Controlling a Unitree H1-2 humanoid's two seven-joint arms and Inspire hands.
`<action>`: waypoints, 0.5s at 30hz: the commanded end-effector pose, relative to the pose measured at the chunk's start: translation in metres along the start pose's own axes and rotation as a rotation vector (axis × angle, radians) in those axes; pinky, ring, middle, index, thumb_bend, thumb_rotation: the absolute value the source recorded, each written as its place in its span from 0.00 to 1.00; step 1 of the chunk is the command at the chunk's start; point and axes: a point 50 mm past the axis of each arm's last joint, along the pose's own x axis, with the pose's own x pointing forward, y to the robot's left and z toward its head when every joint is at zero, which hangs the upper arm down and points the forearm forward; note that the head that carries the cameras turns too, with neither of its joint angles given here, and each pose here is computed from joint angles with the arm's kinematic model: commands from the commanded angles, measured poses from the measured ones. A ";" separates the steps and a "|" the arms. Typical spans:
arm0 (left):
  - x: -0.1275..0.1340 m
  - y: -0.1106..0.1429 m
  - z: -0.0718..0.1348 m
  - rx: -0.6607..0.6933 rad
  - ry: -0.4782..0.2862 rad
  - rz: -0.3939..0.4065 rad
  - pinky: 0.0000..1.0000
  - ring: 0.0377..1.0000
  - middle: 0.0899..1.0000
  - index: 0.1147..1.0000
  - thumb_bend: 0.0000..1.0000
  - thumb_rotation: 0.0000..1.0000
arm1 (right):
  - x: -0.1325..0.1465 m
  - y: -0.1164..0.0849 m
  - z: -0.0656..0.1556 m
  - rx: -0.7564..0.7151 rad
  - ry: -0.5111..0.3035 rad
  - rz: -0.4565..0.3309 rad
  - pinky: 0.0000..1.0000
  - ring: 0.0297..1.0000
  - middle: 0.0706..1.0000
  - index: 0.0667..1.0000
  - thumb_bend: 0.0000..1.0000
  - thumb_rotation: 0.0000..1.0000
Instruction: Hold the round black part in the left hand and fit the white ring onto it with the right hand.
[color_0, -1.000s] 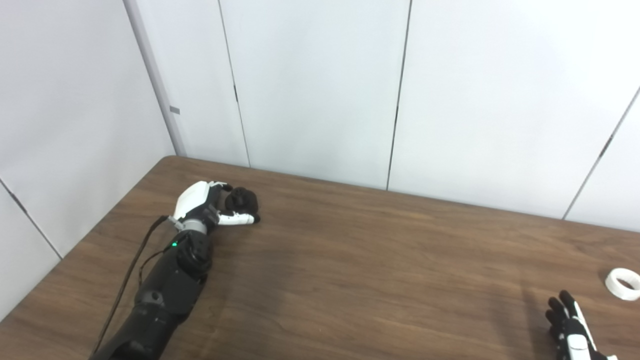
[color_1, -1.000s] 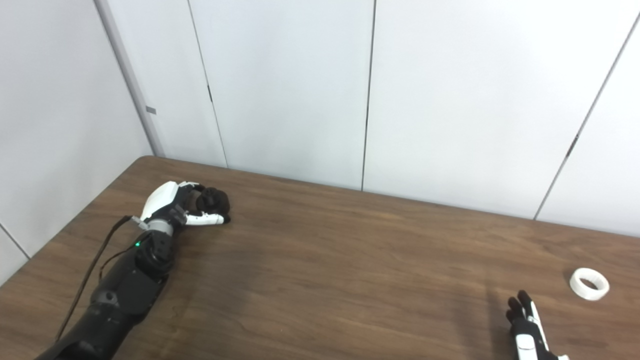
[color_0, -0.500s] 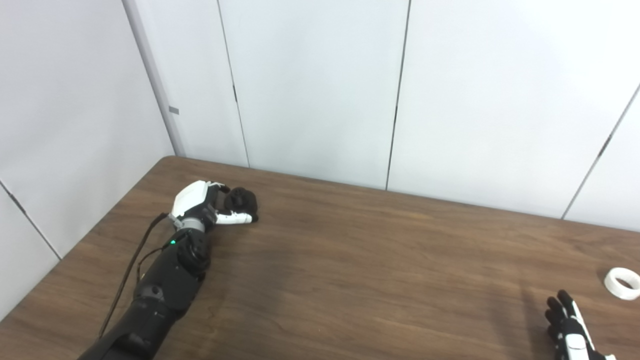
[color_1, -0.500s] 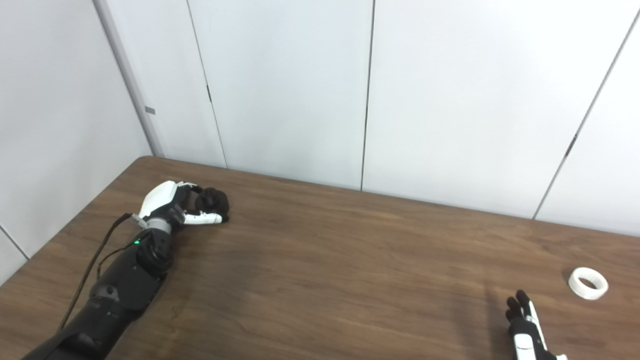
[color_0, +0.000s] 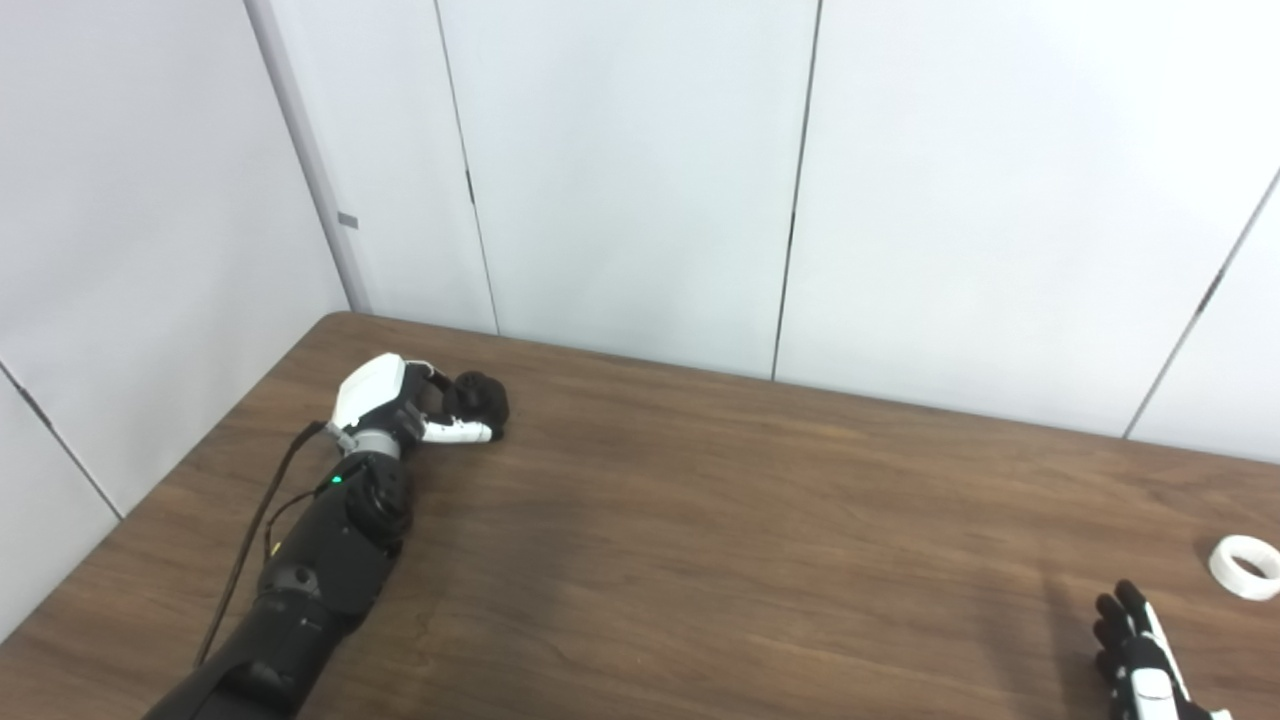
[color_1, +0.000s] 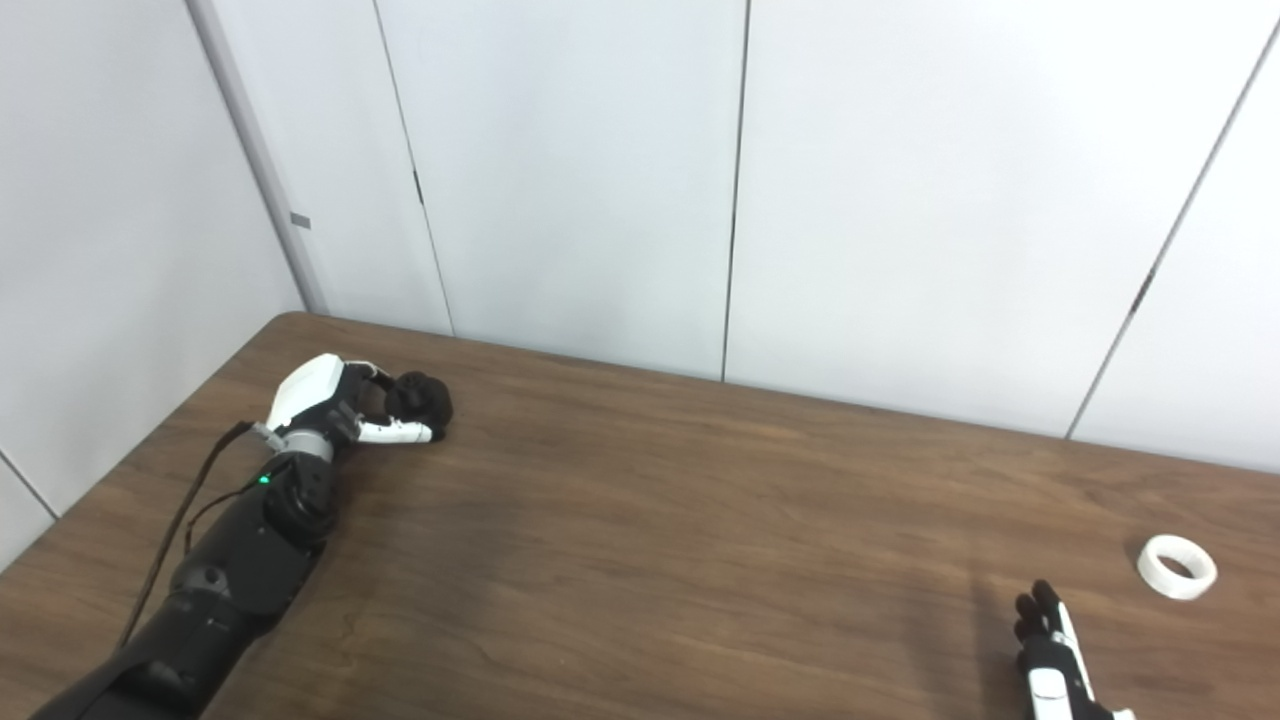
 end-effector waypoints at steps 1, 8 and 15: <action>0.011 0.024 0.013 -0.017 -0.046 0.074 1.00 0.94 0.80 0.44 0.59 0.09 | 0.000 0.000 0.010 0.002 -0.063 0.005 1.00 0.98 0.97 1.00 0.34 1.00; 0.009 0.019 0.013 -0.012 -0.077 0.090 1.00 0.90 0.76 0.42 0.52 0.05 | 0.000 -0.002 0.011 0.004 -0.057 -0.002 1.00 0.98 0.96 1.00 0.33 1.00; 0.006 0.016 0.013 -0.003 -0.095 0.101 1.00 0.89 0.75 0.42 0.52 0.05 | 0.000 -0.003 0.011 0.018 -0.063 -0.003 1.00 0.98 0.96 1.00 0.31 1.00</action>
